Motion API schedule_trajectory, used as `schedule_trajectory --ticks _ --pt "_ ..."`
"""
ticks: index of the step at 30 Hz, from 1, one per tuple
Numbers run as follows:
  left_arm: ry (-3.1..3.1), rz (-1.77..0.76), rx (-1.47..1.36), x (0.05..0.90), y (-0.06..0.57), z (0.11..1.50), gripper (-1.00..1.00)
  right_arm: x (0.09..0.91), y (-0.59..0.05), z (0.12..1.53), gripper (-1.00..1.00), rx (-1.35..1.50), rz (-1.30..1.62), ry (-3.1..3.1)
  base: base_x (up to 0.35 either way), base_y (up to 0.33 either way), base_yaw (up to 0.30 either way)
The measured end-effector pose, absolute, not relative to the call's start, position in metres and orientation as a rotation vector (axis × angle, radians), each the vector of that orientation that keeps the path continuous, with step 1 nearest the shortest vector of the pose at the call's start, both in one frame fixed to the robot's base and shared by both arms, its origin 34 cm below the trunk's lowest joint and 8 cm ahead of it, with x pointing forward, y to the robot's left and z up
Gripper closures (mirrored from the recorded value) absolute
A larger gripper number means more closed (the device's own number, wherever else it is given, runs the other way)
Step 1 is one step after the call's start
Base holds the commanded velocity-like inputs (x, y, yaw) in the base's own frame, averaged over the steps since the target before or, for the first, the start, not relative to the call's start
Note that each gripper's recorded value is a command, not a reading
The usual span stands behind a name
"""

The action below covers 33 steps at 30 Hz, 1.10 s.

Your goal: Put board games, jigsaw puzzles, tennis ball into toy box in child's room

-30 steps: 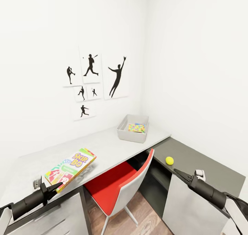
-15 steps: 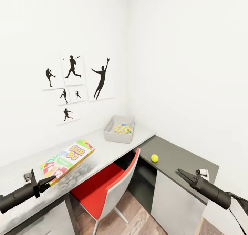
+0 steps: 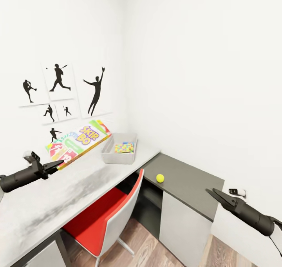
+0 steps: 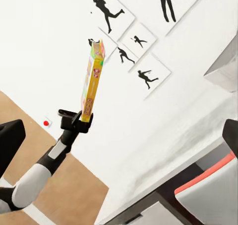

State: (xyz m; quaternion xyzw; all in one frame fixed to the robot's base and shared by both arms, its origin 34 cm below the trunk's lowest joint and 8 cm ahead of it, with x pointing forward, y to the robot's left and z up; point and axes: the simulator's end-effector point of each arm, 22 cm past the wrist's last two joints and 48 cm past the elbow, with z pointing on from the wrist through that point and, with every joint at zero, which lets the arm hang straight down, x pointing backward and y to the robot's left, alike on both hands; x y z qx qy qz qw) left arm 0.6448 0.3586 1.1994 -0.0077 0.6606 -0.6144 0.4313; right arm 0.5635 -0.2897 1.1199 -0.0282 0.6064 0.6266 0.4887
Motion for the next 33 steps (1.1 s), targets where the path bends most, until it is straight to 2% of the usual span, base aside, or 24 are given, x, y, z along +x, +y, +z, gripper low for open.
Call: schedule_trajectory --ticks 9,33 --pt "1.721 -1.506 0.238 0.670 0.305 1.269 1.00 0.559 -0.311 1.144 -1.00 -0.057 1.504 1.406 0.000 0.000 -0.085" --pt "1.748 -1.502 0.252 0.668 0.301 1.293 1.00 0.551 -0.311 1.164 -1.00 -0.056 1.505 1.402 0.000 0.000 -0.002"
